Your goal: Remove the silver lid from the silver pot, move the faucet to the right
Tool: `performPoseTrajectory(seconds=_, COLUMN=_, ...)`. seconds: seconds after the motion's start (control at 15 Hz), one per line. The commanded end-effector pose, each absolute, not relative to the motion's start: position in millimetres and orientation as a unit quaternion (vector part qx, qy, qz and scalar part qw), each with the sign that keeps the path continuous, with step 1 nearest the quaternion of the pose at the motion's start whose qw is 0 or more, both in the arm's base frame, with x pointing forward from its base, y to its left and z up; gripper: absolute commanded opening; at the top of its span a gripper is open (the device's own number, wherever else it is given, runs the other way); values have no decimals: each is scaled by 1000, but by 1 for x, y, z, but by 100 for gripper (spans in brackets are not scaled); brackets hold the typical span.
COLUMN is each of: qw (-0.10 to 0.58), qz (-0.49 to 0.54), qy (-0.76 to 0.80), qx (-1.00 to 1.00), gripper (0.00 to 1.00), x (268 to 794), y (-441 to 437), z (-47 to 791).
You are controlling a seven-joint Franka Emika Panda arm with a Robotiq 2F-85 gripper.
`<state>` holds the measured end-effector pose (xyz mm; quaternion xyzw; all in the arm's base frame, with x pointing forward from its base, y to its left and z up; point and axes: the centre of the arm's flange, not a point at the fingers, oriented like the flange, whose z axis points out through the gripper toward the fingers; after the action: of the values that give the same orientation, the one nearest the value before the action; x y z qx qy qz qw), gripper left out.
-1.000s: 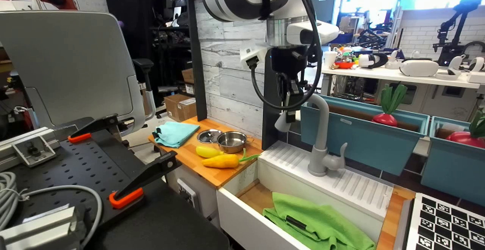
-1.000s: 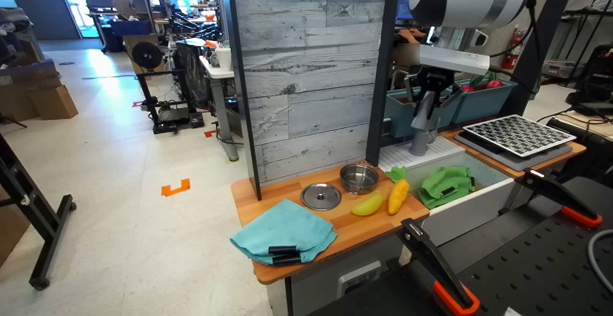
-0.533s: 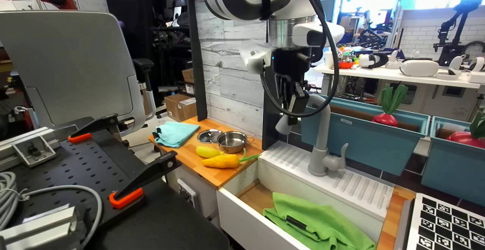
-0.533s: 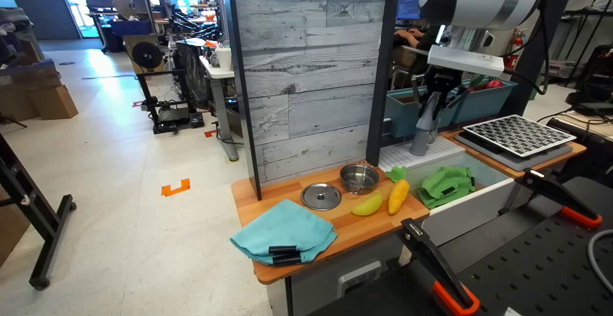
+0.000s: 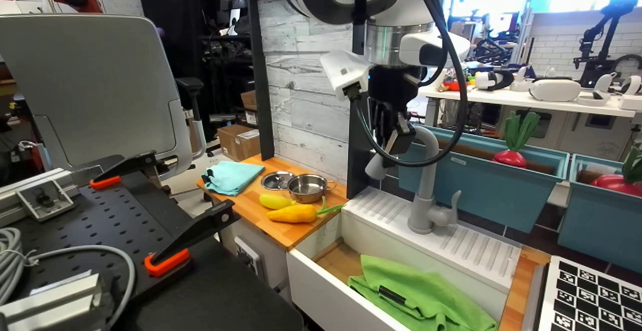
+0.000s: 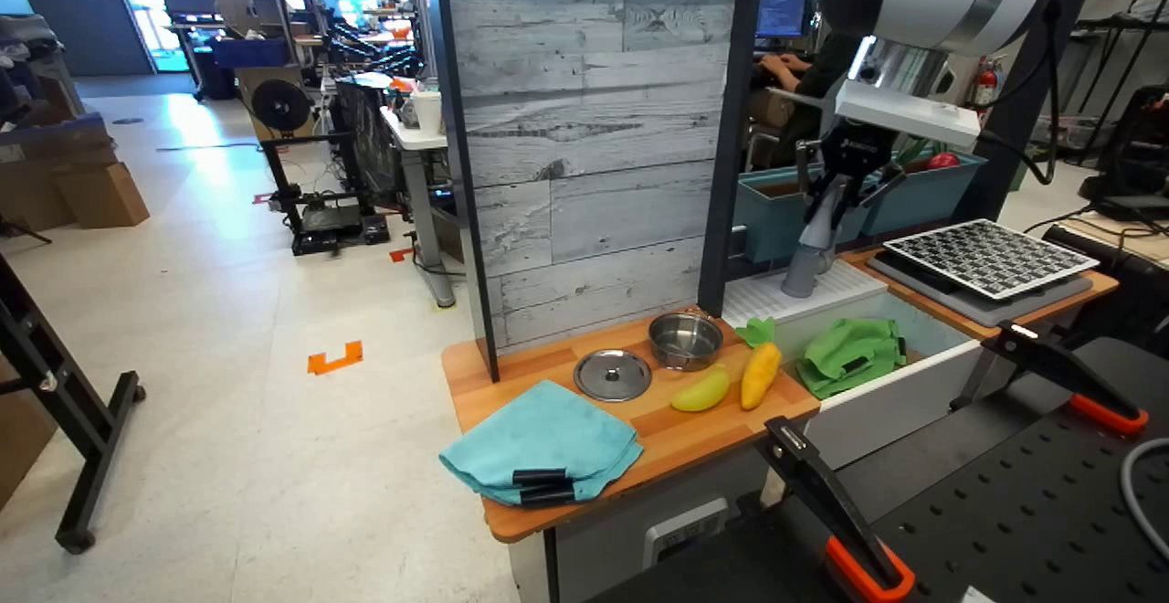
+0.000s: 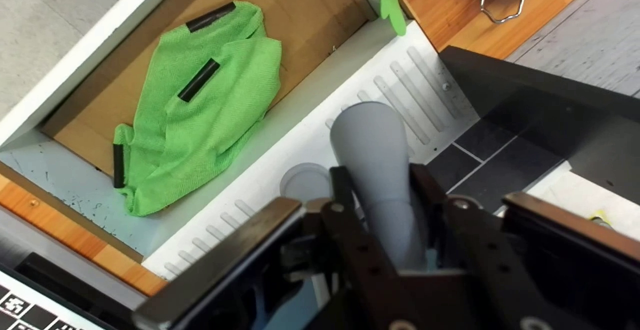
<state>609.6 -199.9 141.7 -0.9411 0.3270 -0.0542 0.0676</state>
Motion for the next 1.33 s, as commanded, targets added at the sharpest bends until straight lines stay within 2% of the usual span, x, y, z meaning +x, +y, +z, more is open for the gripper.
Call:
performPoseTrajectory(seconds=0.0, qw=64, qz=-38, qy=348, qx=-935, gripper=8, x=589, y=-251, z=124)
performPoseTrajectory(seconds=0.47, qw=64, qz=-34, qy=359, qx=-931, gripper=8, x=586, y=-252, z=126)
performPoseTrajectory(seconds=0.53, qw=63, qz=-34, qy=359, qx=-930, gripper=27, x=586, y=-251, z=126)
performPoseTrajectory(seconds=0.6, qw=63, qz=-33, qy=360, qx=-930, gripper=58, x=585, y=-251, z=126)
performPoseTrajectory(seconds=0.67, qw=61, qz=-32, qy=361, qx=-930, gripper=58, x=585, y=-252, z=126)
performPoseTrajectory(seconds=0.73, qw=57, qz=-29, qy=367, qx=-928, gripper=64, x=579, y=-259, z=124)
performPoseTrajectory(seconds=1.07, qw=51, qz=-17, qy=384, qx=-922, gripper=99, x=569, y=-272, z=120)
performPoseTrajectory(seconds=1.27, qw=50, qz=-14, qy=384, qx=-922, gripper=100, x=568, y=-274, z=119)
